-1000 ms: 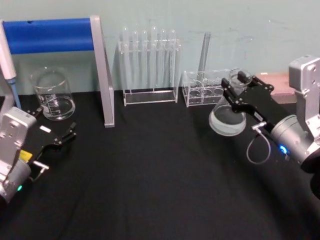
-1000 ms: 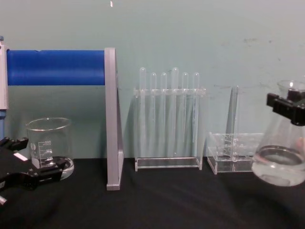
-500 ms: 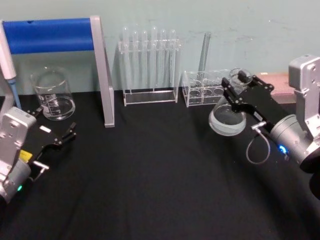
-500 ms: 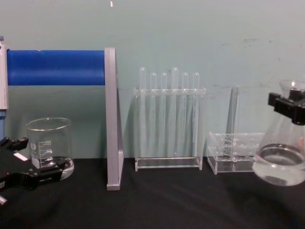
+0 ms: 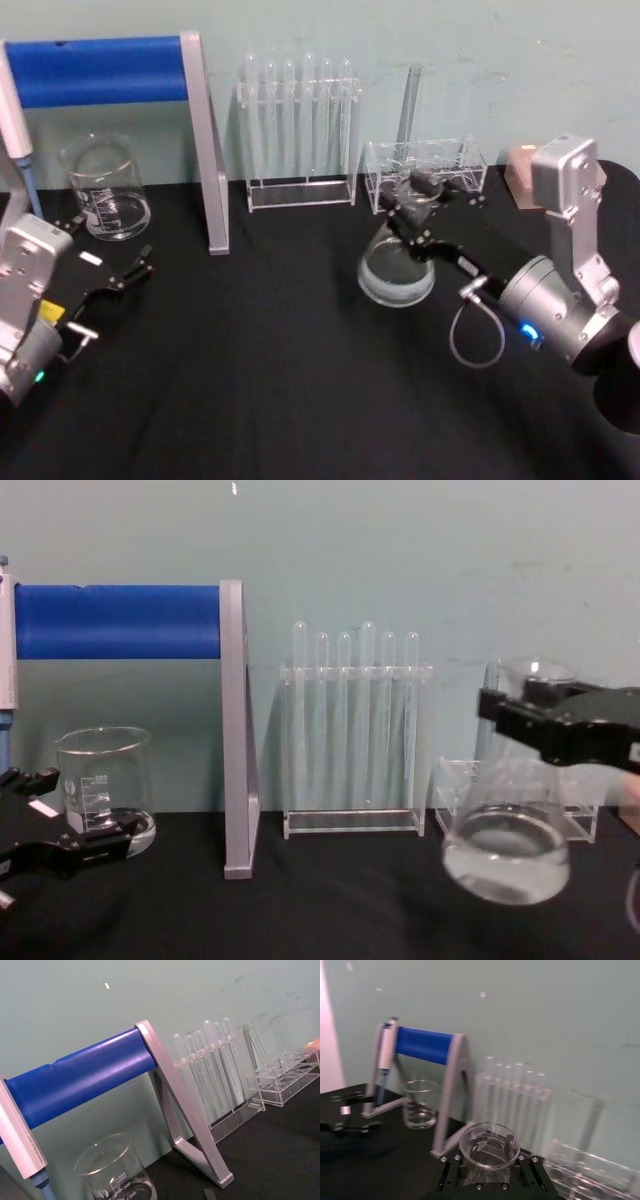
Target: Grasp the erlenmeyer flask with one hand, shake it three times, then place it back.
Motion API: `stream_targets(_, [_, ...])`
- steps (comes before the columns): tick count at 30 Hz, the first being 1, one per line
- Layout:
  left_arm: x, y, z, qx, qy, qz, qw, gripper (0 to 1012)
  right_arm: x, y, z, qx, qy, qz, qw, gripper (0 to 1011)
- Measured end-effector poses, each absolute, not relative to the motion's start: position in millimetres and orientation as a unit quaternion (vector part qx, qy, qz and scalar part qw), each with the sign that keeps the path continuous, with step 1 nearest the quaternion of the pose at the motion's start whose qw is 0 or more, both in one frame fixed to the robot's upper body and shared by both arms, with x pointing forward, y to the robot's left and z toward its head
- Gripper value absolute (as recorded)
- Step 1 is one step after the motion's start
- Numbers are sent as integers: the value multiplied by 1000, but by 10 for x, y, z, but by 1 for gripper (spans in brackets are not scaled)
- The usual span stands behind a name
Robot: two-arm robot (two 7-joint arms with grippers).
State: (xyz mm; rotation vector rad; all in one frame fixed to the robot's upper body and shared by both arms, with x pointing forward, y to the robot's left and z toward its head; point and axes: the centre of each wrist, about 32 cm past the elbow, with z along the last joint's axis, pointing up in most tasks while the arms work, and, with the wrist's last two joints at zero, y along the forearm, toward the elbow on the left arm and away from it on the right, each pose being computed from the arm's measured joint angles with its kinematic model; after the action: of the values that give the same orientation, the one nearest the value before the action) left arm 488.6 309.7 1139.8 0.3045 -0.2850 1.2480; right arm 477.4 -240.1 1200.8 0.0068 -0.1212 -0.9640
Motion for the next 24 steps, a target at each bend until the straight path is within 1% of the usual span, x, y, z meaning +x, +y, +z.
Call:
stream_targets(8, [4886, 3097, 11398, 141, -132, 580, 791, 1001, 4645, -2283, 12003, 4, -54, -417, 907, 449])
stream_targets(24, [4886, 3097, 11398, 142, -132, 580, 791, 1001, 4477, -2182, 12001, 5, -58, -352, 934, 449])
